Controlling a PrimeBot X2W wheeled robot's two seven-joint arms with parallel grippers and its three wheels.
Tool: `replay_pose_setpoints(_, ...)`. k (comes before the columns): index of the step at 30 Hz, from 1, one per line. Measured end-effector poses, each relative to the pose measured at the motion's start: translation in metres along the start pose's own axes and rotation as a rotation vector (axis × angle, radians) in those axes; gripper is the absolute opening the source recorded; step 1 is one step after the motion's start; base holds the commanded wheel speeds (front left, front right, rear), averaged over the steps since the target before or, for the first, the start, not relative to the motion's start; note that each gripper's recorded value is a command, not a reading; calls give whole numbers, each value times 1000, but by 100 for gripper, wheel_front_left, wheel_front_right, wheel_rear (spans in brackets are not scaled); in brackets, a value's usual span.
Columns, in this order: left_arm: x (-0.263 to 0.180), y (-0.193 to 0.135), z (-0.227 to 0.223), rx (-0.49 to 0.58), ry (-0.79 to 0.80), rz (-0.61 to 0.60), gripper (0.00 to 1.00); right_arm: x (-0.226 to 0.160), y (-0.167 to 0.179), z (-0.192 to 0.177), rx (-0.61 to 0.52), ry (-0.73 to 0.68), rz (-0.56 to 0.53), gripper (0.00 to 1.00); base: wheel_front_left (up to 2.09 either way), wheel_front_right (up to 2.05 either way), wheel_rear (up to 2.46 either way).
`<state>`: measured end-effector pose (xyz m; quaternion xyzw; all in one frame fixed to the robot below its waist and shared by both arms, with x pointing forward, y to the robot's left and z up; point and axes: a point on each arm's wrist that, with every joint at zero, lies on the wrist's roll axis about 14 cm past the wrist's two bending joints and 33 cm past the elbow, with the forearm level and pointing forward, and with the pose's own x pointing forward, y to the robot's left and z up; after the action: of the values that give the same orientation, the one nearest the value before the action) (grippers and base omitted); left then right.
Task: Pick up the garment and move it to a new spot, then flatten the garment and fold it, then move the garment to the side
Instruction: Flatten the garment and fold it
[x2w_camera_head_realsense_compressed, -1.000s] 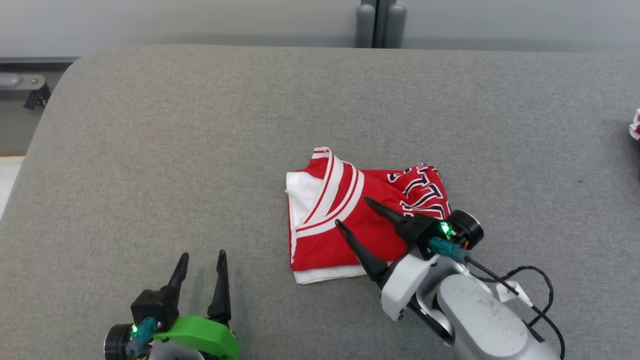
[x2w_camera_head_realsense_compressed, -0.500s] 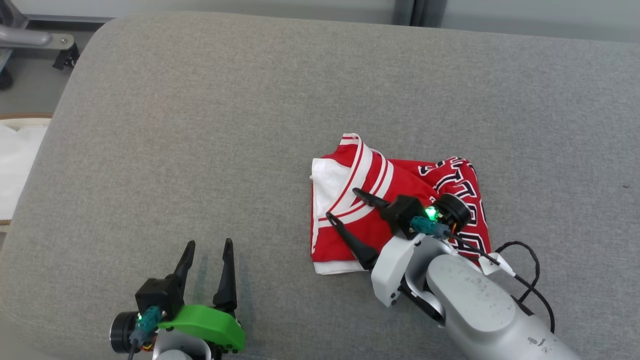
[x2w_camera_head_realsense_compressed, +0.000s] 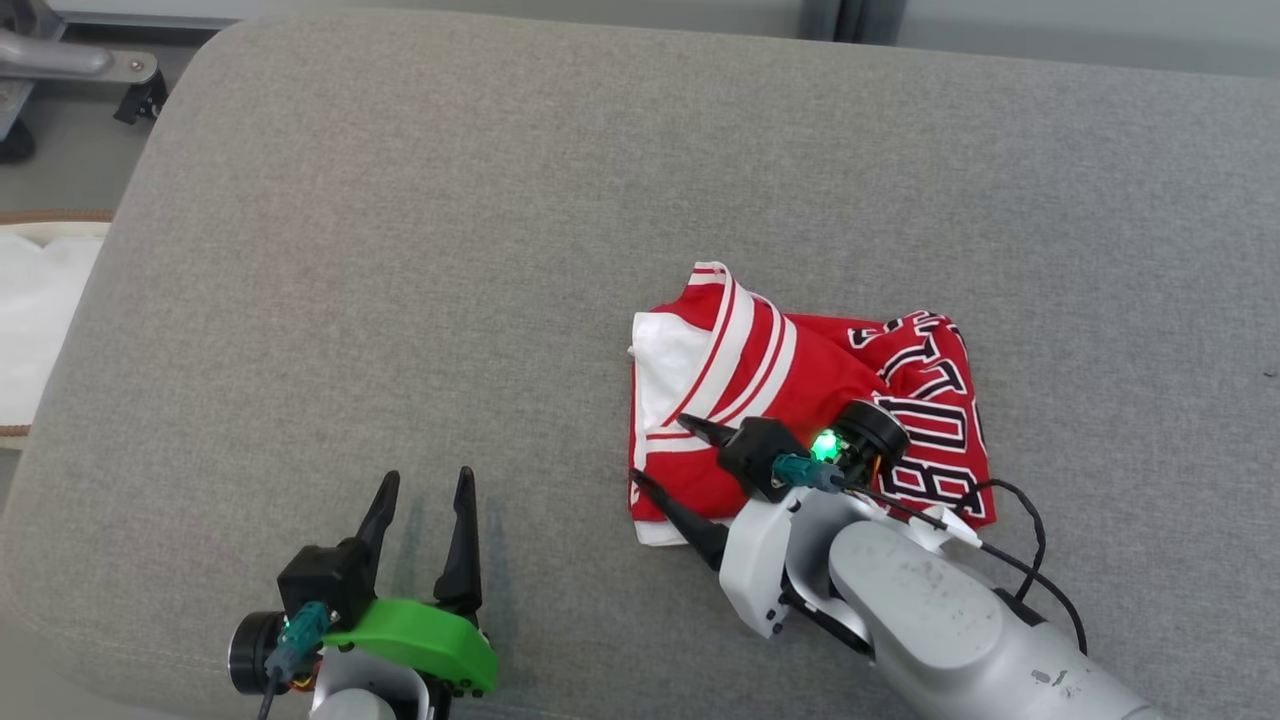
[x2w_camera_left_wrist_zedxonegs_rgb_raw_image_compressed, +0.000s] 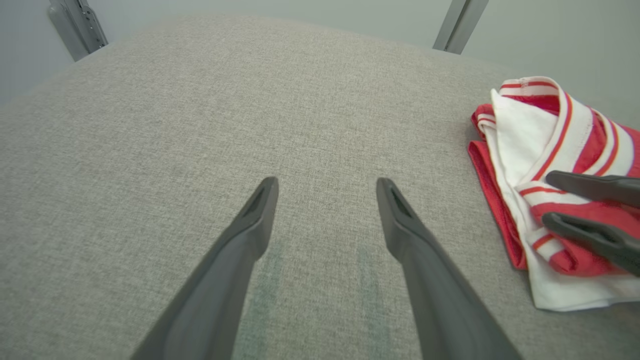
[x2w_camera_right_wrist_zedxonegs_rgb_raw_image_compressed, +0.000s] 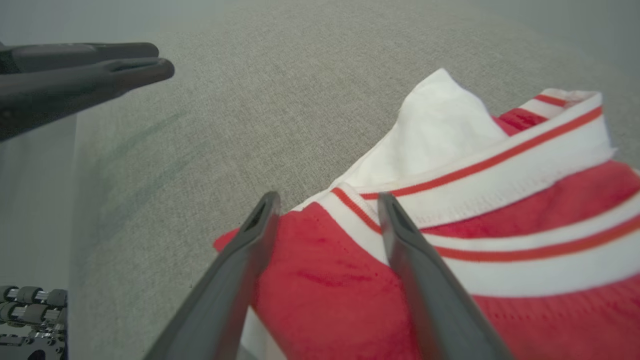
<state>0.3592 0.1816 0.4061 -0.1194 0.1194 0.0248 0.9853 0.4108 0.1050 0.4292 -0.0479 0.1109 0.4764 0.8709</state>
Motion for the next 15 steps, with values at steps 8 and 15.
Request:
replay_pose_setpoints(8,-2,4,-2,-3,8,14,100,-1,-13,-18,-4,58,-37,69,0,0,0)
replay_pose_setpoints(15,0,3,-3,-3,11,11,100,-5,-18,-23,13,57,-58,44,0,0,0)
